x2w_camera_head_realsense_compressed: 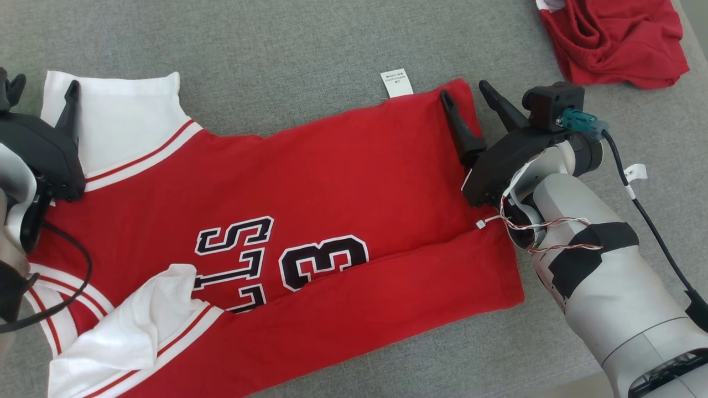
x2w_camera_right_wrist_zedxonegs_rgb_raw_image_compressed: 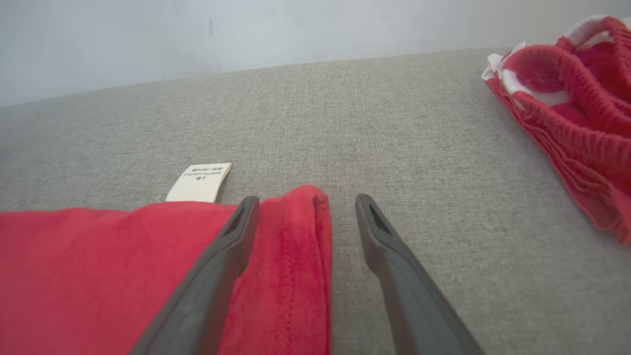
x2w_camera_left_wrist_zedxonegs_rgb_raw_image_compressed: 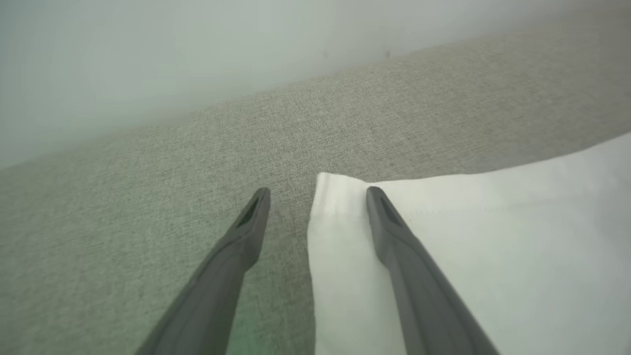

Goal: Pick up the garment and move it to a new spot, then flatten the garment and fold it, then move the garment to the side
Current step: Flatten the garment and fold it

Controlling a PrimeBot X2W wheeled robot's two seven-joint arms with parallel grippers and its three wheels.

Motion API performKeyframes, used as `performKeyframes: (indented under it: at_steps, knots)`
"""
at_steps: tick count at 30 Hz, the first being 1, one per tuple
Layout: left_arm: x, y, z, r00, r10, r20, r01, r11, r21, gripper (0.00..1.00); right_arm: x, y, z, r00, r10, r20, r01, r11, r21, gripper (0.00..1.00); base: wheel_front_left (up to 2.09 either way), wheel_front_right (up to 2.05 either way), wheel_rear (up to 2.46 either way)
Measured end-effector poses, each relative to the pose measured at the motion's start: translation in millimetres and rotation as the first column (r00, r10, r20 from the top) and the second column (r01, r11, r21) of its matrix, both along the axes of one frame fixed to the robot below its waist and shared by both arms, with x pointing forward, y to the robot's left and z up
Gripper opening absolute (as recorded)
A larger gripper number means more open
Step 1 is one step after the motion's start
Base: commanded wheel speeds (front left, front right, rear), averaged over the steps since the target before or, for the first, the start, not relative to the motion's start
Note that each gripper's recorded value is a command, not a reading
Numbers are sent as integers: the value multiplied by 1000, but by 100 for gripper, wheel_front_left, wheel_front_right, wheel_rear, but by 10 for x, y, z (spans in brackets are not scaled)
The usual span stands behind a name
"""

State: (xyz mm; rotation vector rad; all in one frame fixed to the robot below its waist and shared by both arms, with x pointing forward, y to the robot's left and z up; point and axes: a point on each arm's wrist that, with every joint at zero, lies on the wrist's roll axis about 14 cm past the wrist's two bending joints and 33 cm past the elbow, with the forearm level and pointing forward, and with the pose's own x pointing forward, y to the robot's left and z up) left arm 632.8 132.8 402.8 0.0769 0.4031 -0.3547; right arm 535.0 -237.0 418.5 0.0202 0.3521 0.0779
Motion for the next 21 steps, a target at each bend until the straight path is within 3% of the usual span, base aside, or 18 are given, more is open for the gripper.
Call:
performKeyframes:
  at_steps: [5, 6, 7, 8, 9, 10, 11, 21]
  knots:
    - [17, 14, -51, 1000, 18, -20, -18, 1000, -13, 100, 14, 44, -38, 1000, 19, -18, -19, 1000, 0, 100, 0, 0, 0]
    - [18, 12, -65, 999, 22, -24, -23, 1000, -20, 100, 17, 55, -41, 1000, 22, -19, -22, 1000, 3, 96, 0, 0, 0]
    - [19, 14, -86, 999, 22, -28, -23, 1000, -18, 100, 18, 65, -50, 999, 26, -22, -26, 1000, 3, 65, 0, 0, 0]
    - [20, 5, -106, 999, 23, -36, -24, 999, -24, 100, 19, 72, -59, 999, 30, -24, -30, 1000, 2, 41, 0, 0, 0]
    - [21, -1, -131, 999, 30, -46, -32, 999, -38, 72, 21, 77, -69, 999, 33, -29, -33, 999, 0, 0, 0, 0, 0]
    - [28, -12, -142, 998, 36, -52, -39, 998, -55, 27, 23, 77, -79, 999, 36, -33, -36, 999, -1, 0, 0, 0, 0]
    - [40, -18, -146, 998, 39, -53, -43, 997, -66, 0, 30, 78, -84, 999, 37, -33, -37, 999, -1, 0, 0, 0, 0]
    - [1, -87, 71, 1000, 19, 8, -18, 994, -106, 0, 123, 108, 114, 998, 48, 35, -48, 999, -4, 0, 0, 0, 0]
